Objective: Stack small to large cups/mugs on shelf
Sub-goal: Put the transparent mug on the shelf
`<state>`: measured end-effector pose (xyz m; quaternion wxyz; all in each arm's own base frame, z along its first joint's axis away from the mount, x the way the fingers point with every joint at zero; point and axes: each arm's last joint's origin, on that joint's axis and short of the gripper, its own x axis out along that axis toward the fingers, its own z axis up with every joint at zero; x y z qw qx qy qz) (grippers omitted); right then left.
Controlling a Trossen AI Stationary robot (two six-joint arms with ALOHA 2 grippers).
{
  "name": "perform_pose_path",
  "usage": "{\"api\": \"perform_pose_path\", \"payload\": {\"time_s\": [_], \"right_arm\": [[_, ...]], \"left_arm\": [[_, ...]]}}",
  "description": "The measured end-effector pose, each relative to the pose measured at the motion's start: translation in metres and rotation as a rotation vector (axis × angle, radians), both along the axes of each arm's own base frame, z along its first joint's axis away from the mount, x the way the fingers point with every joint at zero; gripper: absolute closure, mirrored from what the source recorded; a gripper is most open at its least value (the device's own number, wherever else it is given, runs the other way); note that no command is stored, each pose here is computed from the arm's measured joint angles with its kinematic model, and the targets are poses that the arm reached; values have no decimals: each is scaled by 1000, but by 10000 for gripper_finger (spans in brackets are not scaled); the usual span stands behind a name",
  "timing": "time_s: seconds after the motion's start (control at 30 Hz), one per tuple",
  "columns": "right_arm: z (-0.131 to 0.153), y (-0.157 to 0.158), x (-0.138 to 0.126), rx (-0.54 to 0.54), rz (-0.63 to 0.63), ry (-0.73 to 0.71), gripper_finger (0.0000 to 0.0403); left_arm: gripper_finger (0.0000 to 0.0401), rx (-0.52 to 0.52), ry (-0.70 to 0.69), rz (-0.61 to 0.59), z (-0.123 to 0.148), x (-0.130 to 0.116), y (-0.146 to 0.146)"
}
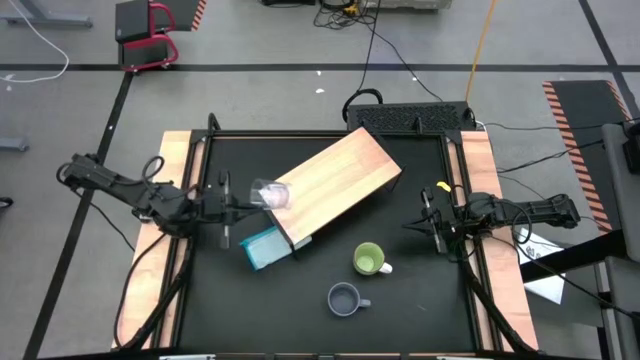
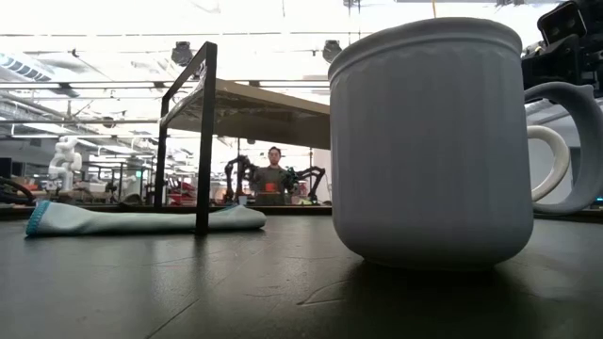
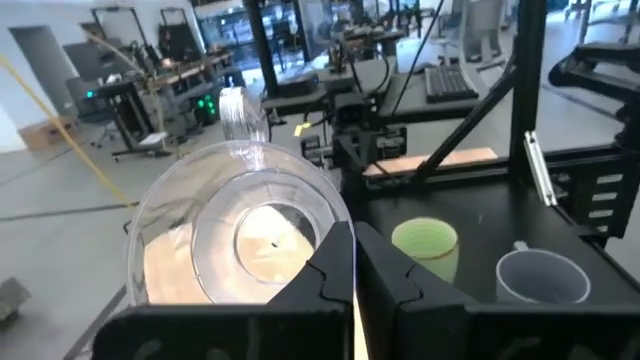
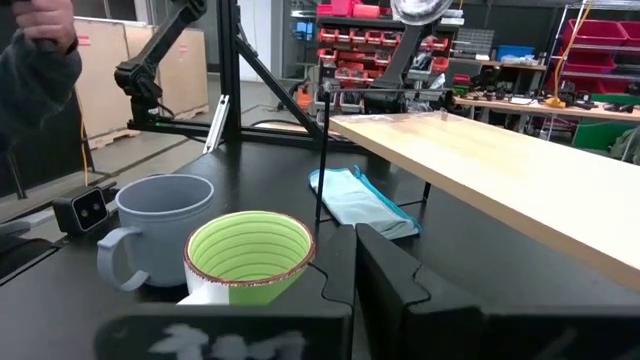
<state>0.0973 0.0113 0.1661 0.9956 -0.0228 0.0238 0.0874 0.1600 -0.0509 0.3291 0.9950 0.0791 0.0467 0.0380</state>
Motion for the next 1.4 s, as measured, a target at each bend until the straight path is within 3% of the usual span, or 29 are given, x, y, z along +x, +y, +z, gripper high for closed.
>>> {"api": "perform_pose_path", "payload": {"time_s": [0.3,0.63,1.03,1.4], "right_arm": [[0,0,0,0,0,0,403],[0,0,0,0,0,-5,403],[0,0,0,1,0,-6,403],[0,0,0,-2,0,-7,403]], "left_arm": [[401,-26,69,0,27,12,12],[401,14,275,-104,55,29,30],[401,97,503,-277,56,64,48],[401,95,634,-334,55,89,67]]}}
